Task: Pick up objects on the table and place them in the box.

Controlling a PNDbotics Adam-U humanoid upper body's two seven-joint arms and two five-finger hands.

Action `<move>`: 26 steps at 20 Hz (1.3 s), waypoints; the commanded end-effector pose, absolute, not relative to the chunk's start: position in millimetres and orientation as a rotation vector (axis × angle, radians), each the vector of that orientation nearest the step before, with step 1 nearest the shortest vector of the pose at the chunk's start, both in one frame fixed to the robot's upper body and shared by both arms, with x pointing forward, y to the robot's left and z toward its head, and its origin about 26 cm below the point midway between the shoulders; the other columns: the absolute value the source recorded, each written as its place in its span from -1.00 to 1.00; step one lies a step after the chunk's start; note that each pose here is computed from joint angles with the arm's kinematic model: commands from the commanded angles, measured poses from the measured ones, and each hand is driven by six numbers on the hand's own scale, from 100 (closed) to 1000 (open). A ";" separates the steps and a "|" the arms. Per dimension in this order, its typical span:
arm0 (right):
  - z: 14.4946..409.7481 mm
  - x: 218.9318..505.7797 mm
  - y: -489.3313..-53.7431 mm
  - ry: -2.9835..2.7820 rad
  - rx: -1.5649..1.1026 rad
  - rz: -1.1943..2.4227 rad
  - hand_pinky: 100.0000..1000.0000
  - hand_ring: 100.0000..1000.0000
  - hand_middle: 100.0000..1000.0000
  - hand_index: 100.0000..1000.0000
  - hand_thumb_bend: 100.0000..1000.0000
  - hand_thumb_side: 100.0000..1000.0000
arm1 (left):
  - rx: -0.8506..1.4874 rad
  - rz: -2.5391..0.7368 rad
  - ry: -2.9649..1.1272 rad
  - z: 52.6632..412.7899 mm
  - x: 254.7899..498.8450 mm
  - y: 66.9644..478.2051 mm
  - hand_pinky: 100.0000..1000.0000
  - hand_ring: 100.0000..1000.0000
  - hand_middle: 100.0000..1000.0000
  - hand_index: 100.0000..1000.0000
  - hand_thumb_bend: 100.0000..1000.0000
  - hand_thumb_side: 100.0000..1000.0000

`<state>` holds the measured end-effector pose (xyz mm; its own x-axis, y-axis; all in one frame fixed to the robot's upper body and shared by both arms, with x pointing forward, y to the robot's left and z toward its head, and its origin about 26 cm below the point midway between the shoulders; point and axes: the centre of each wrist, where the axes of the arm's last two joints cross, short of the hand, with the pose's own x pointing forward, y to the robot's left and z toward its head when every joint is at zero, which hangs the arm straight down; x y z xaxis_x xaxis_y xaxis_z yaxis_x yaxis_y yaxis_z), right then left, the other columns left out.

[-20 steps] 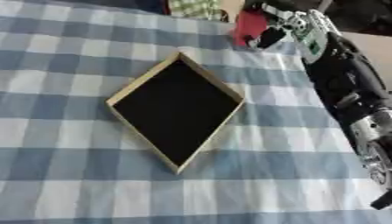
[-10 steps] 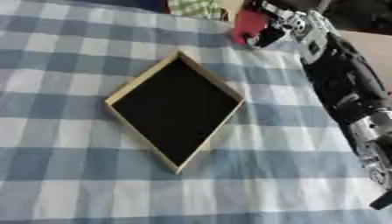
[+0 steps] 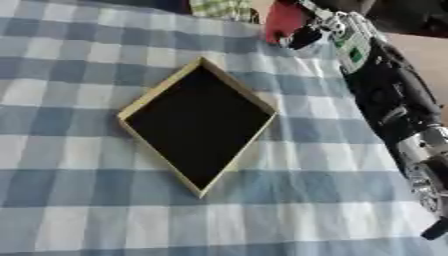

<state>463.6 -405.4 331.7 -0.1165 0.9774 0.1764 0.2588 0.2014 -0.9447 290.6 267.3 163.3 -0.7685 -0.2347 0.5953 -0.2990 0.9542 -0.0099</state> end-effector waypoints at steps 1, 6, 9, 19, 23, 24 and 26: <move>364.3 449.5 -409.7 -1.619 -1.269 1.006 -0.42 -0.26 -0.37 0.28 -1.00 -1.00 | 0.384 0.125 -2.491 166.6 287.9 269.8 0.30 0.39 0.10 0.13 -1.00 0.47; 379.3 438.7 -391.3 -1.687 -1.222 1.160 -0.36 -0.22 -0.34 0.29 -1.00 -1.00 | 0.397 0.133 -2.478 163.8 286.4 272.6 0.30 0.39 0.10 0.13 -1.00 0.46; 382.1 430.9 -375.2 -1.714 -1.162 1.294 -0.33 -0.21 -0.33 0.30 -1.00 -1.00 | 0.405 0.141 -2.474 163.1 285.8 274.2 0.30 0.39 0.10 0.13 -1.00 0.46; 374.1 390.7 -306.5 -1.837 -1.044 1.669 -0.21 -0.17 -0.30 0.28 -0.89 -1.00 | 0.447 0.193 -2.469 163.1 284.7 280.7 0.30 0.39 0.11 0.14 -1.00 0.44; 363.5 375.4 -274.7 -1.898 -1.013 1.812 -0.16 -0.16 -0.30 0.26 -0.80 -1.00 | 0.476 0.220 -2.471 163.3 284.2 284.5 0.30 0.39 0.11 0.14 -1.00 0.43; 360.3 372.2 -267.2 -1.914 -1.003 1.839 -0.16 -0.16 -0.30 0.26 -0.80 -1.00 | 0.479 0.225 -2.471 163.3 284.2 284.7 0.30 0.39 0.11 0.14 -1.00 0.43; 353.0 366.9 -254.3 -1.934 -0.983 1.892 -0.14 -0.16 -0.30 0.24 -0.75 -1.00 | 0.483 0.230 -2.471 163.3 284.1 284.8 0.30 0.39 0.11 0.14 -1.00 0.43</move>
<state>376.6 -261.3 343.0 -0.7293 0.6497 -0.2145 0.2305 -0.0619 -0.9711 286.0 280.5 156.9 -0.7415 -0.2681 0.6150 -0.3788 0.9239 -0.0540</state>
